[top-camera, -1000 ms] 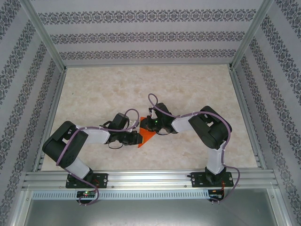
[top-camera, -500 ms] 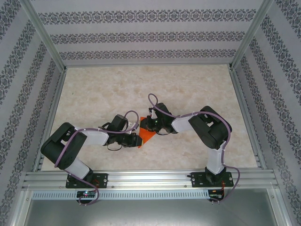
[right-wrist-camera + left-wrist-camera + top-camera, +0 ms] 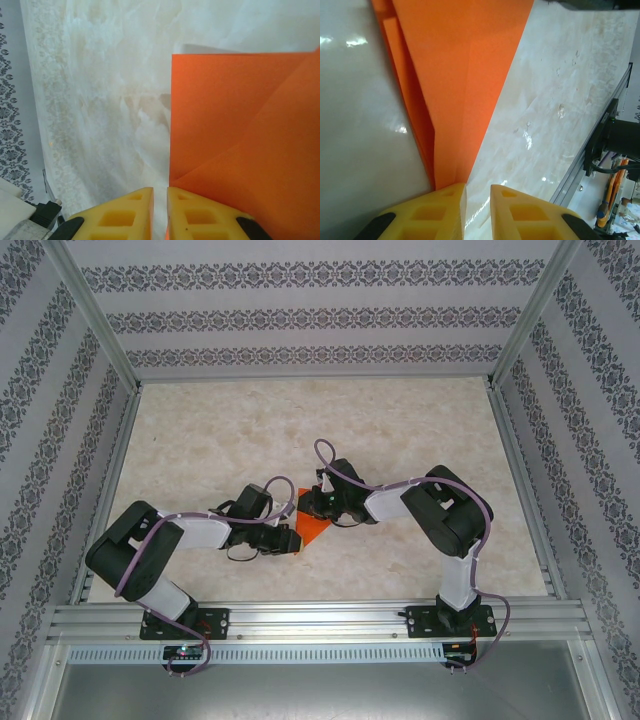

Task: Fold a paper plane with a square sheet of paper (pick it up from the middle)
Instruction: Fourth fold the wing at the center of the table.

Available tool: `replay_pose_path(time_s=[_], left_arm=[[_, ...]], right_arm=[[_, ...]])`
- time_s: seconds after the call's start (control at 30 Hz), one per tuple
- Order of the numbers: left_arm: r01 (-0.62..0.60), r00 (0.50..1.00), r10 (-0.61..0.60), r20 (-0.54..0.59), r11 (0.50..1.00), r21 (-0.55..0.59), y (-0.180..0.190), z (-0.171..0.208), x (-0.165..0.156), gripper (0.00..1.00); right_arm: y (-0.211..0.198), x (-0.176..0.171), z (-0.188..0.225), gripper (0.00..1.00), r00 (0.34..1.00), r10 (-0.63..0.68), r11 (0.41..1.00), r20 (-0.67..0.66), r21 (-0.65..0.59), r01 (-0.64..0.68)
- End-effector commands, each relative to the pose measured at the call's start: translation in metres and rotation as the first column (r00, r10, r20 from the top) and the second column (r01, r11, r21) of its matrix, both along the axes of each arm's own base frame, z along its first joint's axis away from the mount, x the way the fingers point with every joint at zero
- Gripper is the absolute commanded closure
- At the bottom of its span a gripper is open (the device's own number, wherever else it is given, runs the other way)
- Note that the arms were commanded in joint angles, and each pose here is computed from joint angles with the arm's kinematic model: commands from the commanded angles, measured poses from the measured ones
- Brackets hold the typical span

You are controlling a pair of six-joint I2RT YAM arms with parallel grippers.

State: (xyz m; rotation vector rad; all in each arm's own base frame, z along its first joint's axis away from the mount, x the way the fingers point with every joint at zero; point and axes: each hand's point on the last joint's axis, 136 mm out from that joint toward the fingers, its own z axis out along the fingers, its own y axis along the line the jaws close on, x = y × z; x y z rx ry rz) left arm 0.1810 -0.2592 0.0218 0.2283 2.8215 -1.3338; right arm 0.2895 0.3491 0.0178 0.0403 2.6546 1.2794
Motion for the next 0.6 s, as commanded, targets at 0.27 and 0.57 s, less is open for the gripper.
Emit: replay_pose_path(time_s=[0.27, 0.57], left_arm=[[-0.024, 0.995, 0.028, -0.092, 0.998, 0.054, 0.024, 0.027, -0.038, 0.76], [-0.167, 0.981, 0.169, 0.099, 0.986, -0.029, 0.008, 0.080, 0.025, 0.75]], right_arm=[[-0.042, -0.031, -0.070, 0.84, 0.992, -0.049, 0.969, -0.118, -0.245, 0.019], [-0.041, -0.032, -0.070, 0.84, 0.992, -0.048, 0.970, -0.119, -0.241, 0.018]])
